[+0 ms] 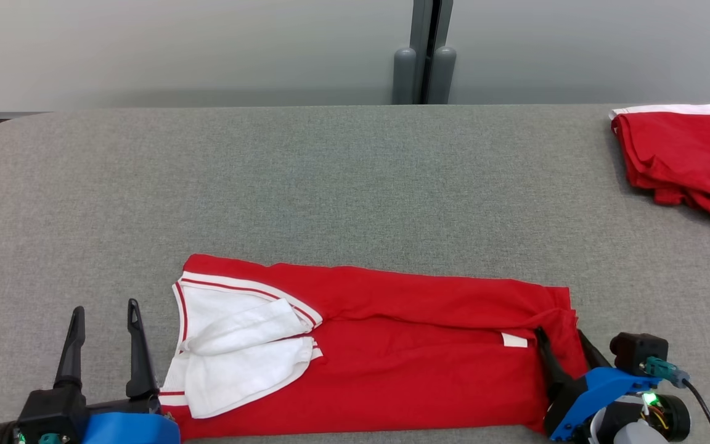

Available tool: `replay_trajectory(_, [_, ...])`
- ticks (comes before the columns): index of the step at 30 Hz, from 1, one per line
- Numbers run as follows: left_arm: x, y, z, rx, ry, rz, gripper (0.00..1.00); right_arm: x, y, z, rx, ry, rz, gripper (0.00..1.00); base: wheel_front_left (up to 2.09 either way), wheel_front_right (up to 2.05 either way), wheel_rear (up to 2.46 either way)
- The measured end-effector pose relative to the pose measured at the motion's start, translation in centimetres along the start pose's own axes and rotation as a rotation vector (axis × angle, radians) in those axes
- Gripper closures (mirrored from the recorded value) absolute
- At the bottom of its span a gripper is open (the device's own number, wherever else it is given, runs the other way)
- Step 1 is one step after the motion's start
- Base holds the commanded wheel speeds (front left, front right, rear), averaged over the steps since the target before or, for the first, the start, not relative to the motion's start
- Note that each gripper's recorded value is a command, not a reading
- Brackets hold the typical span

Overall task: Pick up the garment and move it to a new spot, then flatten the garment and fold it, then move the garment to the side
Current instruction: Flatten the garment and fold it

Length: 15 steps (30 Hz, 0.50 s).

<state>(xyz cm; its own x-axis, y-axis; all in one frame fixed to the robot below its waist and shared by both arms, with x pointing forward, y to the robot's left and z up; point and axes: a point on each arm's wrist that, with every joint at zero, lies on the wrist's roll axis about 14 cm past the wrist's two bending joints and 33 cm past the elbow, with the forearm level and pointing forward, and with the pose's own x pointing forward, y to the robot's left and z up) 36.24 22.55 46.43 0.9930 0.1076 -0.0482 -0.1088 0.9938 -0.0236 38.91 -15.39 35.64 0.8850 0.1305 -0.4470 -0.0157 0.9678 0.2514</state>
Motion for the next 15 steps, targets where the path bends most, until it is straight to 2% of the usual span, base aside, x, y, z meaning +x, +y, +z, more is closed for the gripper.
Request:
replay_trajectory(1, [0.0, 0.0, -0.2, 0.003, 0.005, -0.001, 0.0, 0.0, 0.2, -0.2, -0.004, 0.007, 0.008, 0.0, 0.0, 0.0, 0.0])
replay_trajectory(2, [0.0, 0.0, -0.3, 0.009, 0.011, -0.002, 0.0, 0.0, 0.4, -0.3, -0.001, 0.011, 0.012, 0.26, 0.0, 0.0, 0.0])
replay_trajectory(4, [-0.1, -0.1, -0.7, 0.014, 0.022, -0.002, 0.0, 0.1, 0.7, -0.5, -0.005, 0.02, 0.022, 1.0, 0.0, 0.0, 0.0])
replay_trajectory(9, [-0.1, -0.2, -1.0, 0.026, 0.031, -0.007, 0.0, 0.1, 1.7, -0.4, 0.021, 0.006, 0.04, 1.0, 0.0, 0.0, 0.0])
replay_trajectory(12, [0.0, -0.2, -0.9, 0.024, 0.029, -0.008, 0.0, -0.1, 0.4, 0.5, 0.03, -0.027, 0.011, 1.0, 0.0, 0.0, 0.0])
replay_trajectory(15, [0.2, -0.3, -0.8, 0.023, 0.024, -0.011, 0.0, -0.5, -3.1, 2.1, 0.019, -0.071, -0.059, 1.0, 0.0, 0.0, 0.0])
